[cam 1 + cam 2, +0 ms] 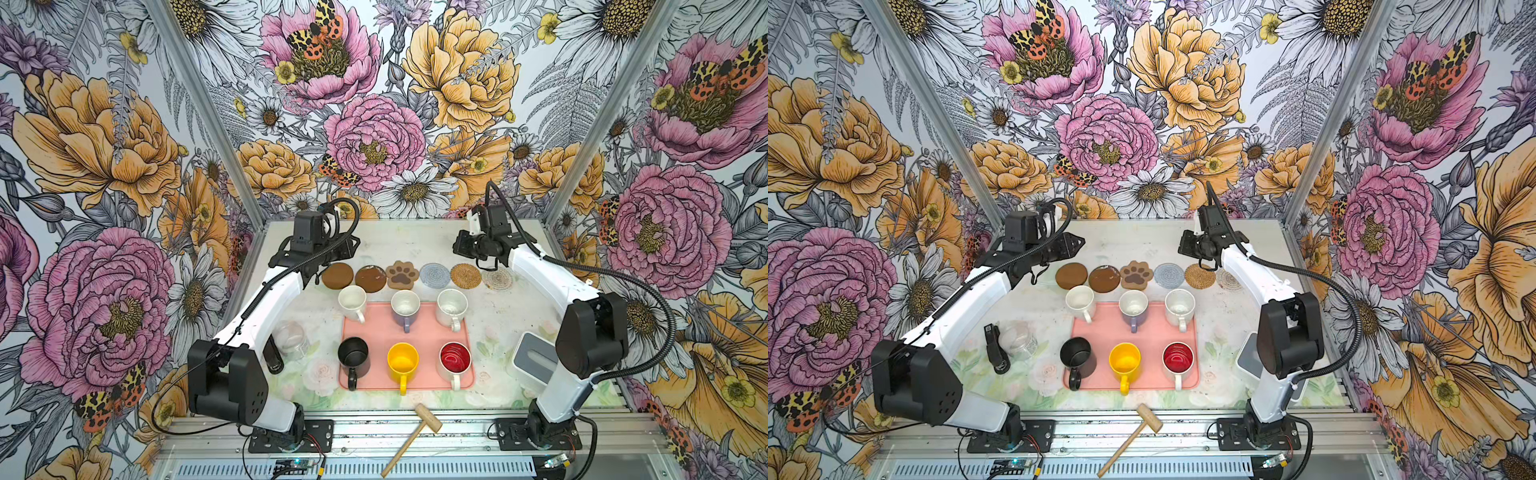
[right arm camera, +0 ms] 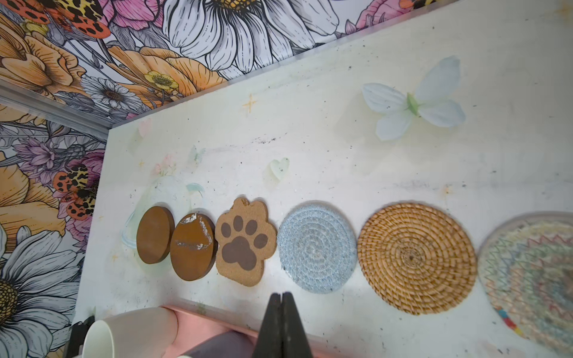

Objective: Place cups on coasters
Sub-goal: Pick up the cup from the tray.

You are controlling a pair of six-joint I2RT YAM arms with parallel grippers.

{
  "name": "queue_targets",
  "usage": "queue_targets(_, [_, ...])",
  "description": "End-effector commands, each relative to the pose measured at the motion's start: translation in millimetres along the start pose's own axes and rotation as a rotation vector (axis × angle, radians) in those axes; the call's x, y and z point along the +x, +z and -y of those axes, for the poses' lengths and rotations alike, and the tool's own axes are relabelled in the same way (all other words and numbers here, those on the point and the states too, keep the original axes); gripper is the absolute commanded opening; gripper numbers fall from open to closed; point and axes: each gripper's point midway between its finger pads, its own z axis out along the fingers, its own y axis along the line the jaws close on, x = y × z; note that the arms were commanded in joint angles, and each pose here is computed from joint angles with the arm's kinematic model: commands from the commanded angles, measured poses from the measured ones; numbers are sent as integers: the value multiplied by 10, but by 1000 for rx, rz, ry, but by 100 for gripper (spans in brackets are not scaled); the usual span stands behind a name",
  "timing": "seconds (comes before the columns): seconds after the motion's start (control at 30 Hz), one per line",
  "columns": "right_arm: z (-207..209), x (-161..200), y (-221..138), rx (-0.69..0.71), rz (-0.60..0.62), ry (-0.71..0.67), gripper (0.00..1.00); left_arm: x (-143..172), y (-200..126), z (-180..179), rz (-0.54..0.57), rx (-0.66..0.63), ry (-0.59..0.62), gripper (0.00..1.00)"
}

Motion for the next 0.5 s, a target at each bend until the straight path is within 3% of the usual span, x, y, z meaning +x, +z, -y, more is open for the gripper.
queue_targets(0.0, [-40, 14, -214, 37, 72, -43, 1, -170, -178, 158, 102, 7, 67, 36])
queue_targets(0.13, [-143, 160, -357, 24, 82, -82, 8, -231, -283, 251, 163, -45, 100, 41])
queue_targets(0.23, [-197, 294, -472, 24, 101, -112, 17, -315, -393, 425, 228, -35, 135, 54])
queue_targets(0.33, [-220, 423, -602, 19, 135, -124, 26, -419, -542, 610, 311, -34, 161, 59])
queue_targets(0.47, [-231, 630, -735, 6, 165, -125, 32, -292, -591, 696, 329, -38, 172, 68])
